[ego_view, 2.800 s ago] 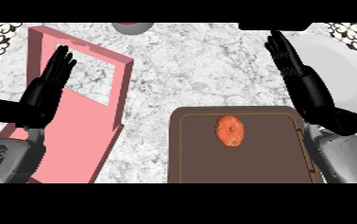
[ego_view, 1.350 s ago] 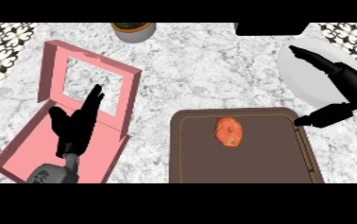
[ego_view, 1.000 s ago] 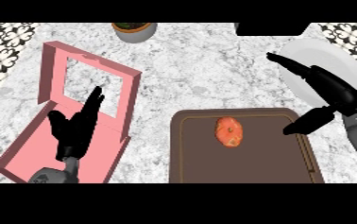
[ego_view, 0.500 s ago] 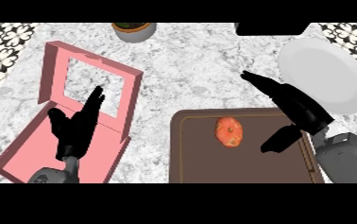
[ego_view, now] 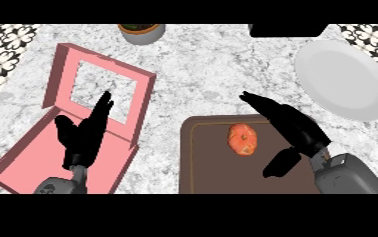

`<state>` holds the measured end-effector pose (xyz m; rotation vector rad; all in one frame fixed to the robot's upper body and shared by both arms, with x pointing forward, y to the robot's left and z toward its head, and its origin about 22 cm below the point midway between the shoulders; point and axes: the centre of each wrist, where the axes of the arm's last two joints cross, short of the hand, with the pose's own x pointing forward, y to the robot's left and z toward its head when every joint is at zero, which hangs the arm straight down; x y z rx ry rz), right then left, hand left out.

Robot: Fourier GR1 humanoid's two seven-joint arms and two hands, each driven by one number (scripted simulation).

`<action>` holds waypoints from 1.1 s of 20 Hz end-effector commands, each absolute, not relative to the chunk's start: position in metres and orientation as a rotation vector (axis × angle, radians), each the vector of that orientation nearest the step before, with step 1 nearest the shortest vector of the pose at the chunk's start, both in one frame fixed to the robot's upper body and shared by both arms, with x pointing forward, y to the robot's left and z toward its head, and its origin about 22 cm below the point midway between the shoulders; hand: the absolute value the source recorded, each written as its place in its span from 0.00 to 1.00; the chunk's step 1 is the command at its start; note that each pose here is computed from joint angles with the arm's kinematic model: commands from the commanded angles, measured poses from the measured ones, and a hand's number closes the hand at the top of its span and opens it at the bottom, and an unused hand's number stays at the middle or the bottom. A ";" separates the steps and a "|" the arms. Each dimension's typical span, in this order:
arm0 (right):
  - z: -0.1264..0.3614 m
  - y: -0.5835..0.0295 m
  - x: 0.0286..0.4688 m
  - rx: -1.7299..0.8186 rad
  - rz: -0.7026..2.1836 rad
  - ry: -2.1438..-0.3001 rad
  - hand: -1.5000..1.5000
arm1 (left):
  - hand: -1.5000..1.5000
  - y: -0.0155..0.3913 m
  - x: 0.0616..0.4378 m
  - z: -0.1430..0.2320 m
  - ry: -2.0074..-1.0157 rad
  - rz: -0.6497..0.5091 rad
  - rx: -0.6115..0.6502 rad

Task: Pick the squash from the tray and place it in the plate

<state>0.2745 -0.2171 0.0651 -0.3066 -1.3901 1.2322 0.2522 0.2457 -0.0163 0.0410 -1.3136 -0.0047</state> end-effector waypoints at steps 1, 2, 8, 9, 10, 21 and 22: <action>0.059 -0.206 0.278 -0.311 1.242 -1.372 0.00 | 0.50 0.247 0.222 -0.043 -1.174 -0.009 -0.016; 0.054 -0.192 0.272 -0.345 1.244 -1.384 0.00 | 0.50 0.250 0.236 -0.038 -1.196 -0.005 0.002; 0.058 -0.205 0.276 -0.466 1.288 -1.319 0.00 | 0.50 0.247 0.222 -0.036 -1.178 -0.019 -0.013; 0.042 -0.178 0.269 -0.468 1.289 -1.319 0.00 | 0.50 0.237 0.235 -0.038 -1.199 -0.013 0.000; 0.036 -0.199 0.276 -0.476 1.297 -1.309 0.00 | 0.50 0.255 0.240 -0.031 -1.180 -0.025 0.012; 0.004 -0.177 0.275 -0.446 1.345 -1.265 0.00 | 0.50 0.261 0.229 -0.036 -1.196 -0.012 -0.006; 0.002 -0.181 0.293 -0.451 1.355 -1.256 0.00 | 0.50 0.236 0.224 -0.034 -1.200 -0.034 -0.003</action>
